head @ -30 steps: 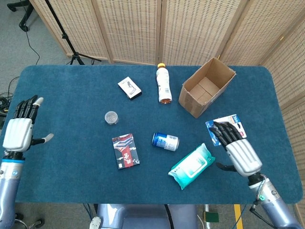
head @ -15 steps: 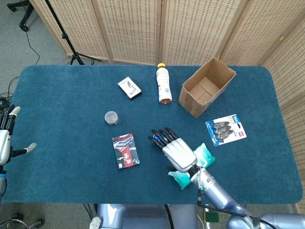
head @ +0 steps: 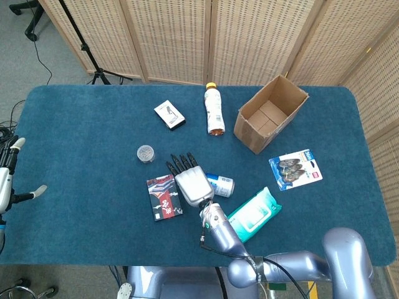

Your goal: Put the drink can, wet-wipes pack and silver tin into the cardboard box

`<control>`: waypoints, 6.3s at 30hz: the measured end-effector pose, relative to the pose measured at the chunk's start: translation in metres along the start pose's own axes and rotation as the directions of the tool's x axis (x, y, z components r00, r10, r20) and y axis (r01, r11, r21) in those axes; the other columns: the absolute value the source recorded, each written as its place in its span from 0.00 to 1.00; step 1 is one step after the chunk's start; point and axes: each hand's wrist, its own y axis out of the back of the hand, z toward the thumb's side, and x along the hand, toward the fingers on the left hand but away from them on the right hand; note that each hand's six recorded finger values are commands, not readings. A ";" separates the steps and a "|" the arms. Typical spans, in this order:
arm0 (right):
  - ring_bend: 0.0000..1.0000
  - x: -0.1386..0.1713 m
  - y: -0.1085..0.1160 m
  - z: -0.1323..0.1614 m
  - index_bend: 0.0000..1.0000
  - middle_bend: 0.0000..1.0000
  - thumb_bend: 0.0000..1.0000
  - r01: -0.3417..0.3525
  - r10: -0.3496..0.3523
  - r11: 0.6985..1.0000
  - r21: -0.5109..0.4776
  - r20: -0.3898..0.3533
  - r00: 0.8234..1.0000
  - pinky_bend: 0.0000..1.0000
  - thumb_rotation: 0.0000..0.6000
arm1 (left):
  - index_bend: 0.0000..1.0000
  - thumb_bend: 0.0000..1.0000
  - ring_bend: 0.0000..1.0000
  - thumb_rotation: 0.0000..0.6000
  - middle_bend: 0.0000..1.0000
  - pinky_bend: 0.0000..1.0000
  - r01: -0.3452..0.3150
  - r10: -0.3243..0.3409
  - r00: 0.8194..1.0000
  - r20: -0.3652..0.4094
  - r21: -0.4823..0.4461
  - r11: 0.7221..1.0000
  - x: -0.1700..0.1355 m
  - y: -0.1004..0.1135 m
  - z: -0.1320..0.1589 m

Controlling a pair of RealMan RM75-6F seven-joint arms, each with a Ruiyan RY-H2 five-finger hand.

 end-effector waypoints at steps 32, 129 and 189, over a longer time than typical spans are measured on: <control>0.24 -0.016 -0.046 -0.088 0.21 0.24 0.00 -0.190 0.178 0.981 0.035 0.224 0.958 0.18 1.00 | 0.00 0.00 0.00 1.00 0.00 0.00 0.021 -0.021 1.000 -0.012 0.011 1.000 0.007 -0.009 -0.003; 0.10 -0.066 0.093 -0.288 0.11 0.02 0.03 0.128 -0.249 0.634 0.763 0.045 0.968 0.24 1.00 | 0.00 0.00 0.00 1.00 0.00 0.00 0.081 -0.078 0.996 -0.034 0.089 0.993 0.009 -0.037 0.000; 0.00 0.155 -0.076 -0.186 0.00 0.00 0.00 -0.120 0.256 0.921 0.371 -0.342 0.904 0.00 1.00 | 0.00 0.00 0.00 1.00 0.00 0.00 0.088 -0.090 0.996 0.021 0.072 0.994 -0.001 -0.034 0.014</control>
